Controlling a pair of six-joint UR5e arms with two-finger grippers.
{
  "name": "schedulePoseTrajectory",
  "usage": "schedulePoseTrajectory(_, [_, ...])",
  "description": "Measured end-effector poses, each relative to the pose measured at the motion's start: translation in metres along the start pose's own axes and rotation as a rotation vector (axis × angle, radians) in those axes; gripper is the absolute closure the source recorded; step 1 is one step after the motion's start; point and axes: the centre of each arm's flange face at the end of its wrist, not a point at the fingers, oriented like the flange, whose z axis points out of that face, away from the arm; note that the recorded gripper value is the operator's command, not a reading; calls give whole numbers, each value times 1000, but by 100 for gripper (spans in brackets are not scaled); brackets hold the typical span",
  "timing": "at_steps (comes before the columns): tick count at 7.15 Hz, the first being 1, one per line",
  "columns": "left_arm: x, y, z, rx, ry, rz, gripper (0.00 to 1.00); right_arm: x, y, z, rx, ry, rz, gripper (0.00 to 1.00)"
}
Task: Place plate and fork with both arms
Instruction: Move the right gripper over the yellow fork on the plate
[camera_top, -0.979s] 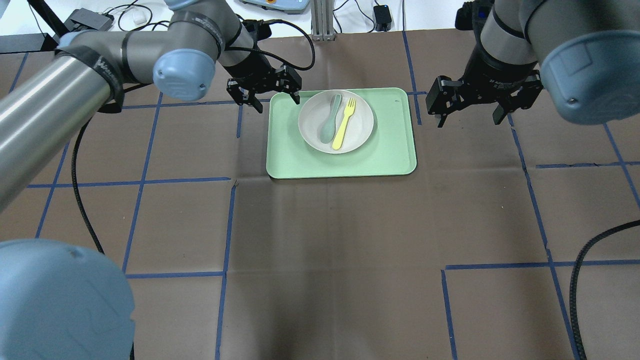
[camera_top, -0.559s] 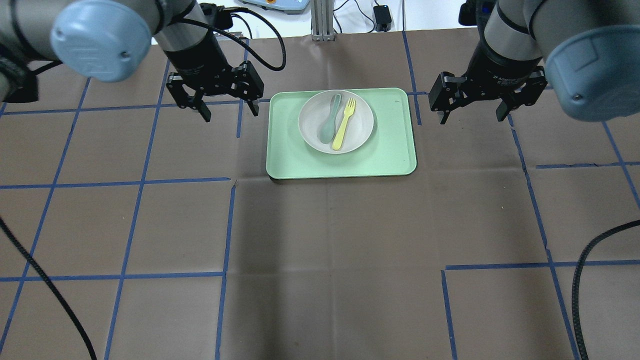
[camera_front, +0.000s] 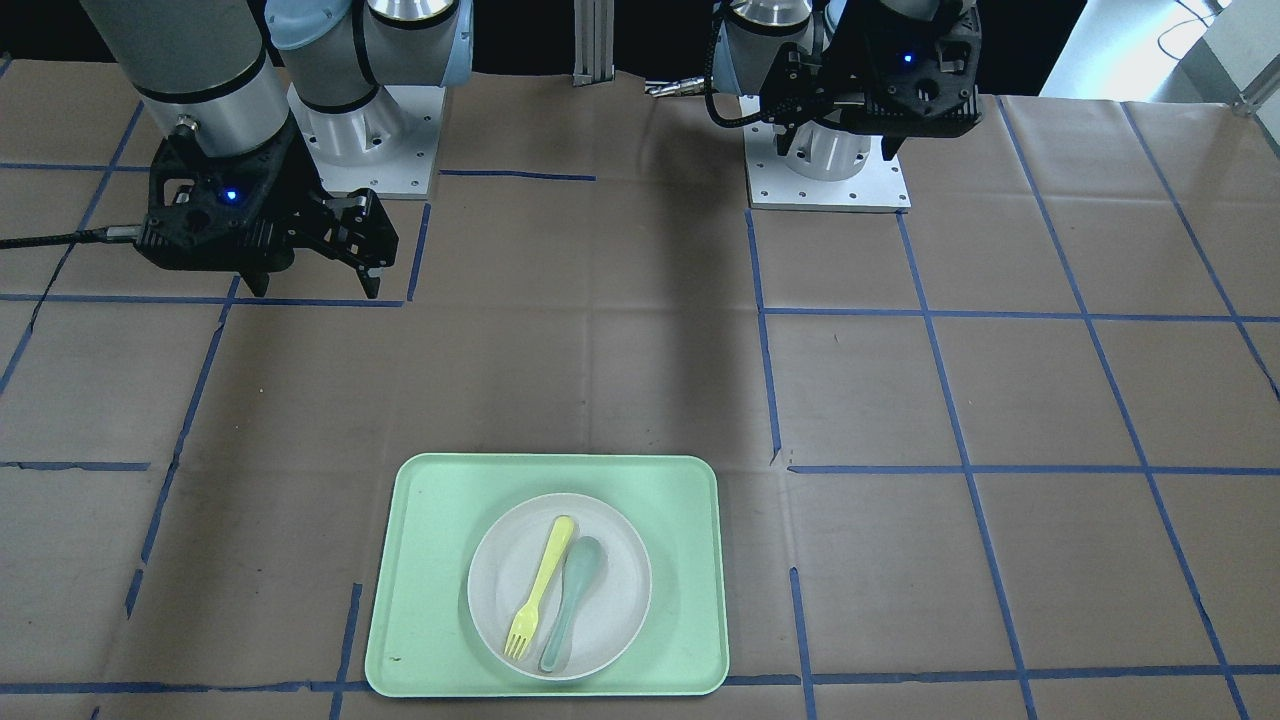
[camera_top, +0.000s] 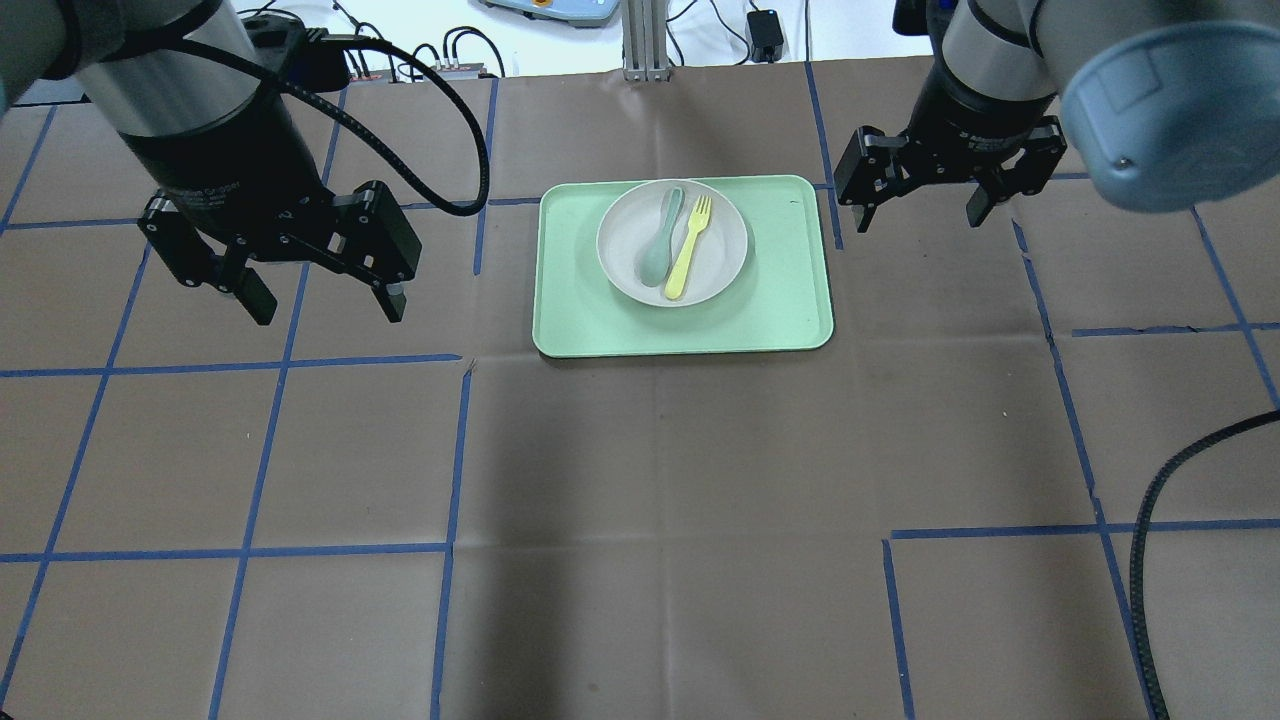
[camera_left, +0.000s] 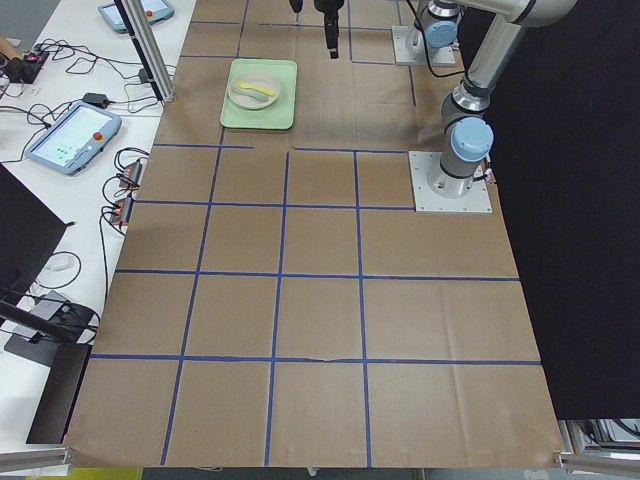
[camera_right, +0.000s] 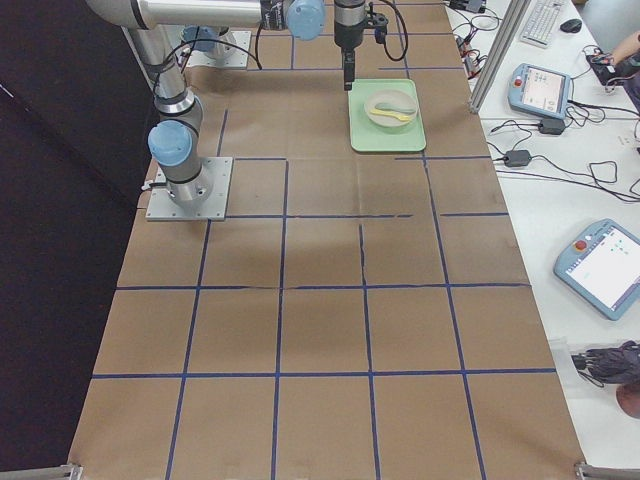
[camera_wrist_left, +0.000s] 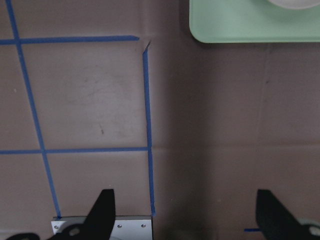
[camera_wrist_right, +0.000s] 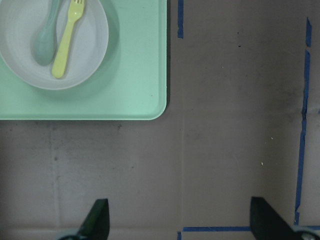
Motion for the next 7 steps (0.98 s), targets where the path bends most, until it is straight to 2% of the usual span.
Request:
schedulePoseTrajectory(2, [-1, 4, 21, 23, 0, 48, 0, -46, -45, 7, 14, -9, -40, 0])
schedulePoseTrajectory(3, [-2, 4, 31, 37, 2, 54, 0, -73, -73, 17, 16, -11, -32, 0])
schedulePoseTrajectory(5, [-11, 4, 38, 43, 6, 41, 0, -128, -117, 54, 1, -4, -19, 0])
schedulePoseTrajectory(7, [-23, 3, 37, 45, 11, 17, 0, -158, -139, 108, -25, 2, -13, 1])
